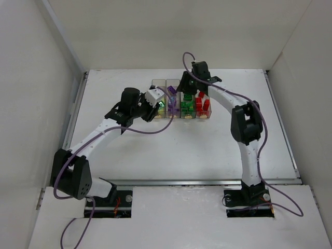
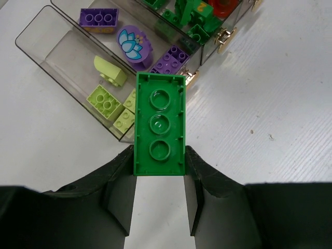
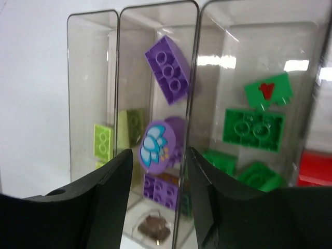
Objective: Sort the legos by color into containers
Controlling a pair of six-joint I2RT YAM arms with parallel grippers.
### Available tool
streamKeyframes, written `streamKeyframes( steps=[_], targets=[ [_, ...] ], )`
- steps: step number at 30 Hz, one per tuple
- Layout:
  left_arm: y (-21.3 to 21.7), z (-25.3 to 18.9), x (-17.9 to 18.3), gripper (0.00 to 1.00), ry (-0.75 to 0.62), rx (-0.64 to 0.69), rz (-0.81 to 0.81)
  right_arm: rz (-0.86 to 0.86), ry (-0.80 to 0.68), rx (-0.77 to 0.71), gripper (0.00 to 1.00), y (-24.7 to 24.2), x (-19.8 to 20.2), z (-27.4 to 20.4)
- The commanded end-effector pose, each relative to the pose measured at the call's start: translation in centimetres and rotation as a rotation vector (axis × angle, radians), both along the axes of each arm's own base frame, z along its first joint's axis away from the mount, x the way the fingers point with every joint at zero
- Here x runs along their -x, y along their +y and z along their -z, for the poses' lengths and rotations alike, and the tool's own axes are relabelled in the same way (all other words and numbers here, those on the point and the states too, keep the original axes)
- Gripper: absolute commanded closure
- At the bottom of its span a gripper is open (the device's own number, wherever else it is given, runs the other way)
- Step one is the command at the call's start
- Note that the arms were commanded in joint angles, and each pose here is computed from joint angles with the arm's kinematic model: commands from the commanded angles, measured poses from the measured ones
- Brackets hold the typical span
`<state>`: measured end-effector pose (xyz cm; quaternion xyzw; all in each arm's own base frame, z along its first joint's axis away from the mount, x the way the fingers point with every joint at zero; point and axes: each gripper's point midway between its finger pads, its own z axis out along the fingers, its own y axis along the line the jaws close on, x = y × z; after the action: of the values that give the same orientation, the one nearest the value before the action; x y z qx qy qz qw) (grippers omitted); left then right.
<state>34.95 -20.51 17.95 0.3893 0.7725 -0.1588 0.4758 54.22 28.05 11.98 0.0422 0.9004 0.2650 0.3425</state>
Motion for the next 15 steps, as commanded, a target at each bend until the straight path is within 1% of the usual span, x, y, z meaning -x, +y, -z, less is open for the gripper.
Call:
streamKeyframes(
  steps=[1,2,3,4,5,6,7,8,9,11,13,14,15],
  targets=[
    [-1.5,-2.5,-1.1,1.00,-0.040,0.064,0.044,0.023,-0.165,-0.086,0.48,-2.4,-0.1,-8.2],
    [-1.8,-2.4,-1.4,1.00,-0.034,0.066,0.051,0.028,-0.208,-0.093,0.48,-3.3,0.4,-10.5],
    [-2.4,-2.3,-1.6,1.00,-0.029,0.064,0.061,0.040,-0.207,-0.091,0.48,-4.2,0.8,-10.8],
    [-2.9,-2.9,-2.0,1.00,-0.035,0.059,0.074,0.080,-0.181,-0.070,0.48,-6.2,1.1,-9.6],
    [-4.0,-1.5,-2.3,1.00,-0.005,0.037,0.097,0.098,-0.216,-0.059,0.48,-7.4,1.6,-11.3],
    [-4.7,-1.4,-2.6,1.00,0.007,0.037,0.114,0.126,-0.220,-0.048,0.47,-8.4,1.9,-11.5],
    [-5.3,-2.8,-3.8,1.00,-0.018,0.048,0.114,0.164,-0.233,-0.010,0.47,-9.9,2.0,-11.5],
    [-6.3,-1.1,-4.3,1.00,0.028,0.034,0.132,0.186,-0.221,0.018,0.47,-11.0,2.6,-10.7],
    [-6.8,-1.1,-5.1,1.00,0.045,0.050,0.118,0.187,-0.253,0.036,0.47,-11.6,3.2,-11.9],
    [-7.9,-0.9,-7.2,1.00,0.045,0.050,0.118,0.218,-0.259,0.081,0.47,-12.7,3.7,-11.6],
    [-9.0,-0.8,-8.3,1.00,0.041,0.052,0.127,0.237,-0.268,0.111,0.47,-13.9,4.2,-12.0],
    [-10.4,-2.5,-9.2,1.00,0.001,0.070,0.143,0.257,-0.261,0.129,0.47,-14.4,4.5,-11.8],
    [-11.0,-0.3,-10.1,1.00,0.047,0.054,0.149,0.267,-0.248,0.135,0.47,-15.1,4.8,-11.2]
  ],
)
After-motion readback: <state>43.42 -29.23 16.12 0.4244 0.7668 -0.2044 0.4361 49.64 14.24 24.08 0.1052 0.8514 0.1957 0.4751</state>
